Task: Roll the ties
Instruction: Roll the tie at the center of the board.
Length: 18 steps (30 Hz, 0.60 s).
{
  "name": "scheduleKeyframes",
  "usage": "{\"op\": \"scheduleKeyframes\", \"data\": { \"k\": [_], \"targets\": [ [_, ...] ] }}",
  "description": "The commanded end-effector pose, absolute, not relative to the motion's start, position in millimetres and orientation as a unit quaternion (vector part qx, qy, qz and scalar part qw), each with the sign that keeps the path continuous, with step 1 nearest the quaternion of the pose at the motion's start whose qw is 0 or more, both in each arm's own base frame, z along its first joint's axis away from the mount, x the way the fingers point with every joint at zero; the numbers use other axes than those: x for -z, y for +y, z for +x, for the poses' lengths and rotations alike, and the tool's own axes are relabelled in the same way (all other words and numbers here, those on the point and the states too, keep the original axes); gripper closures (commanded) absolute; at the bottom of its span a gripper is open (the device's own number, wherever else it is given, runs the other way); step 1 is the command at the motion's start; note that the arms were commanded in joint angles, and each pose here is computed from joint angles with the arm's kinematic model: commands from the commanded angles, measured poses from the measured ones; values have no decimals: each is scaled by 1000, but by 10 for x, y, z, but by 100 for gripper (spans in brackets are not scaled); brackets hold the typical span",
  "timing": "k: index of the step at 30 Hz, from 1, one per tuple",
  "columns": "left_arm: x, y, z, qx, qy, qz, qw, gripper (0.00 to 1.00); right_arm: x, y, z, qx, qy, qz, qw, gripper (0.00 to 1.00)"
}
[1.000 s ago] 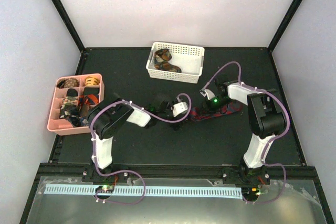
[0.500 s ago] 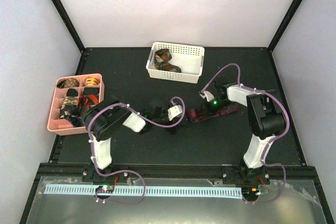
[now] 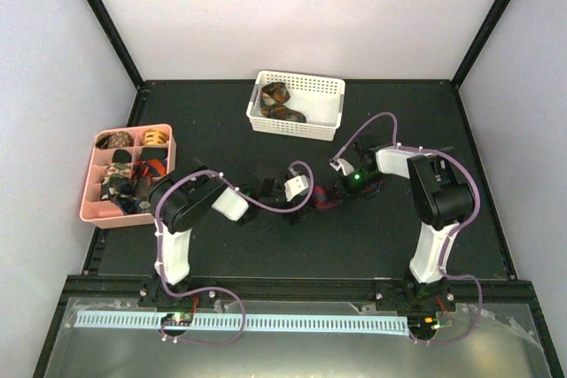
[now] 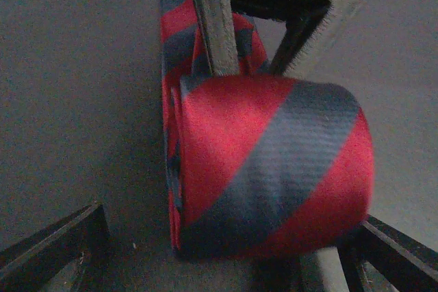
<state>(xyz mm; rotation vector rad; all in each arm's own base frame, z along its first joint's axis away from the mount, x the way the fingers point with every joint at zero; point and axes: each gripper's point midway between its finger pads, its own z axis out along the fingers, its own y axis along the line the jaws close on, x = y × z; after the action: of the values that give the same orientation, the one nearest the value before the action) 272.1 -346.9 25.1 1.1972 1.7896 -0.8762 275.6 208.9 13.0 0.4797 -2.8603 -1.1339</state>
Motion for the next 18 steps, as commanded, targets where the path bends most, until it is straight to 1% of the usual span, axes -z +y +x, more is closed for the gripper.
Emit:
{"op": "scheduleKeyframes", "data": {
  "k": [1, 4, 8, 15, 18],
  "targets": [
    [-441, -3722, 2792, 374, 676, 470, 426, 7, 315, 1791, 2479, 267, -951, 141, 71, 98],
    [-420, -3796, 2798, 369, 675, 470, 432, 9, 342, 1793, 2480, 267, -951, 139, 76, 98],
    [-377, -3855, 2876, 361, 684, 461, 435, 16, 367, 1788, 2472, 265, -951, 138, 81, 98],
    [-209, -3882, 2930, 342, 705, 462, 415, 42, 326, 1820, 2482, 276, -948, 136, 76, 98],
    [-107, -3888, 2900, 334, 715, 472, 393, 53, 306, 1849, 2474, 286, -946, 136, 75, 98]
  ]
}}
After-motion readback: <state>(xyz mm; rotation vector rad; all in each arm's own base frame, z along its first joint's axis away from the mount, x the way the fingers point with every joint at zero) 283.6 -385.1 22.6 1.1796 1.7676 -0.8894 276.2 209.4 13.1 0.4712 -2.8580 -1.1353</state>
